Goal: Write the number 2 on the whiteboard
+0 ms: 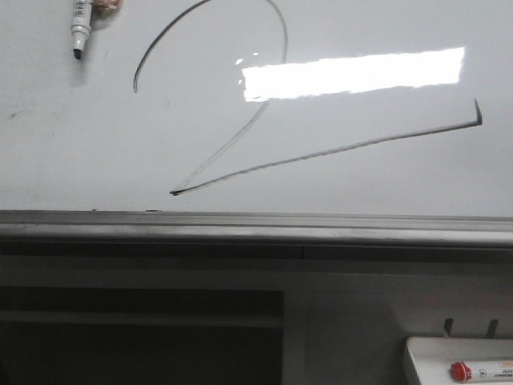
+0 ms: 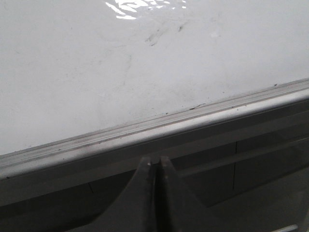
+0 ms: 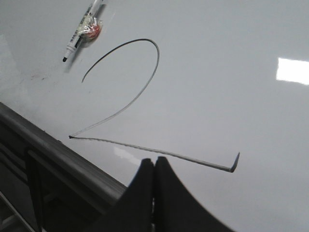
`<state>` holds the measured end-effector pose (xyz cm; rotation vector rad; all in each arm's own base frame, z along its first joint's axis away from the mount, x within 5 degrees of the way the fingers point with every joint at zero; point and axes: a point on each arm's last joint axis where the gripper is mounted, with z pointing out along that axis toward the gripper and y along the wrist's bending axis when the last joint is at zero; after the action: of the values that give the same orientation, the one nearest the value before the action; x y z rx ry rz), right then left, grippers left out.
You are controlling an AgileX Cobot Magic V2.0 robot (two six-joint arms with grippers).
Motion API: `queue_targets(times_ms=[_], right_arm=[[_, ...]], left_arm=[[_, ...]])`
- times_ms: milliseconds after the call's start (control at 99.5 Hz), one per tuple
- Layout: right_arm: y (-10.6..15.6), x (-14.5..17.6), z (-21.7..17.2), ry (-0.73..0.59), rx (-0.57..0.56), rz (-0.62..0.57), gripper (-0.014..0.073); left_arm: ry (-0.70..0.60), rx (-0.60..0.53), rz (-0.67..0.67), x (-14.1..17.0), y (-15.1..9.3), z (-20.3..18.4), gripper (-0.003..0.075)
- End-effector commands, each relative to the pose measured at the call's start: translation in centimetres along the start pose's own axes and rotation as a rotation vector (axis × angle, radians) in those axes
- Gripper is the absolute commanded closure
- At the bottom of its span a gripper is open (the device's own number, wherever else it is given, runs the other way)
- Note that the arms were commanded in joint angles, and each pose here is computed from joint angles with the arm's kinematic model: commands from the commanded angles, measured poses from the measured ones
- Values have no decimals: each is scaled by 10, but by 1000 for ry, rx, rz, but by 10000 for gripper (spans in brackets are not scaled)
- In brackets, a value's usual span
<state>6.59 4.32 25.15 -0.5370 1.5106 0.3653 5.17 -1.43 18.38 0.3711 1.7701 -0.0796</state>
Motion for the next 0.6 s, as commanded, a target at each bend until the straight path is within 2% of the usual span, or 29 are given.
queue_targets(times_ms=[0, 483, 593], right_arm=[[-5, -11, 0, -41, 50, 6, 666], [-5, -11, 0, -41, 50, 6, 666], [-6, 0, 0, -27, 66, 6, 666]], left_arm=[[-71, -12, -14, -2, 0, -1, 741], [-71, -12, -14, -2, 0, -1, 741], [-71, -12, -14, -2, 0, -1, 741]])
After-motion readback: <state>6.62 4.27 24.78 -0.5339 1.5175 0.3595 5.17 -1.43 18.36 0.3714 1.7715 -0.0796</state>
